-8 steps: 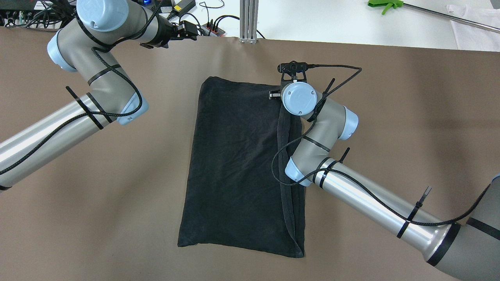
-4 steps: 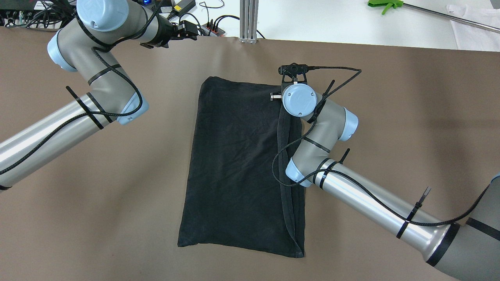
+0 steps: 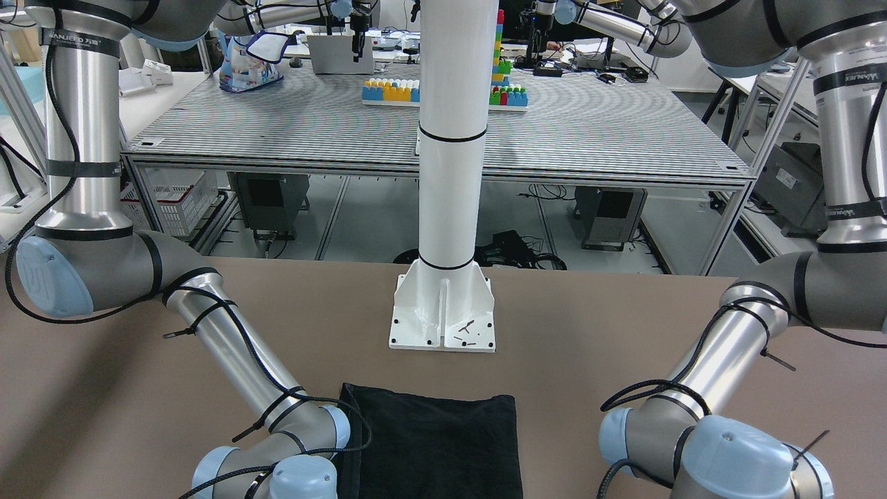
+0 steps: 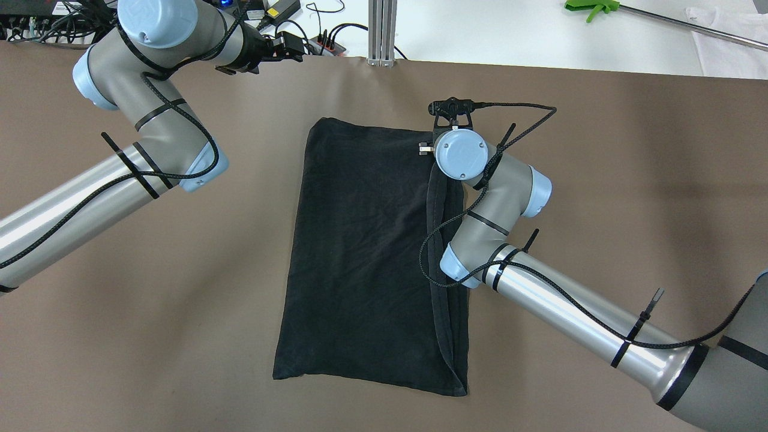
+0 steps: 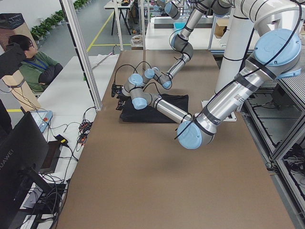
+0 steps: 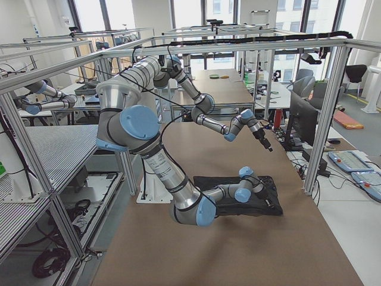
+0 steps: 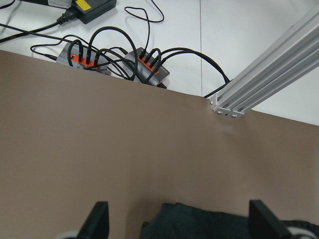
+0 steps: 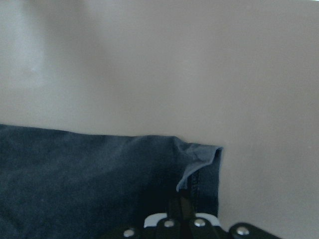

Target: Fold clothes

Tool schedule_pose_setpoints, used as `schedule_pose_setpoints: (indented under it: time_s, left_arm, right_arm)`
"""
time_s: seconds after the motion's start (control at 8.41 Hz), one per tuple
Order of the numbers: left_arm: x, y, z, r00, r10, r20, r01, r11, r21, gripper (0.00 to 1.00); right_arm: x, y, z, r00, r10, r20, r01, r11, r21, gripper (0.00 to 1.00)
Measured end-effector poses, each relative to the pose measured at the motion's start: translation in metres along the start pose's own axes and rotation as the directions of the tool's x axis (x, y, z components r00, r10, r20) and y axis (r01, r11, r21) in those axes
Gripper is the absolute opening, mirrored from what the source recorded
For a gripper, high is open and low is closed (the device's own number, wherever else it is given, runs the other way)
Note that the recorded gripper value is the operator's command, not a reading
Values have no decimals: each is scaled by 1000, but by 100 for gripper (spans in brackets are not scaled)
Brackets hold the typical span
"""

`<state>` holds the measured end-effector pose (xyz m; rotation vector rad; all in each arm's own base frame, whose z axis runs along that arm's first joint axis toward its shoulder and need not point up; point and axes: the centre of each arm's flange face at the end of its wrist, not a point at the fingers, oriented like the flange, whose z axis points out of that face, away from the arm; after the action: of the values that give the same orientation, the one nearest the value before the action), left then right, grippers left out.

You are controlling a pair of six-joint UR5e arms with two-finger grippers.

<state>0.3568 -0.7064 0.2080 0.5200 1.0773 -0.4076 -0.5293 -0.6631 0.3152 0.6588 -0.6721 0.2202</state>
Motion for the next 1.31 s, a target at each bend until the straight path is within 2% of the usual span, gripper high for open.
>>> schedule_pose_setpoints:
  time_s: [0.48,0.59,0.71,1.07,1.31]
  left_arm:
    - [1,1,0,1000,1,-2,-1,1000,-1,100]
    - [1,1,0,1000,1,-2,-1,1000,-1,100]
    - [1,1,0,1000,1,-1,-1,1000,-2,100]
    - [1,1,0,1000,0,0,0,1000,-2,100]
    - [1,1,0,1000,0,-1,0,1000,-1,100]
  right_arm:
    - [54,14,-13,1000,5,27,-4,1000,-26,2]
    - [66,17,-13,1000,4,30,-3,1000,-30,65]
    - [72,18,-14,999,4,36,-3,1000,-29,94]
    - [72,14,-18,998,12,60,-10,999,-36,94]
    - [68,-4,-36,992,52,118,-44,997,-68,94]
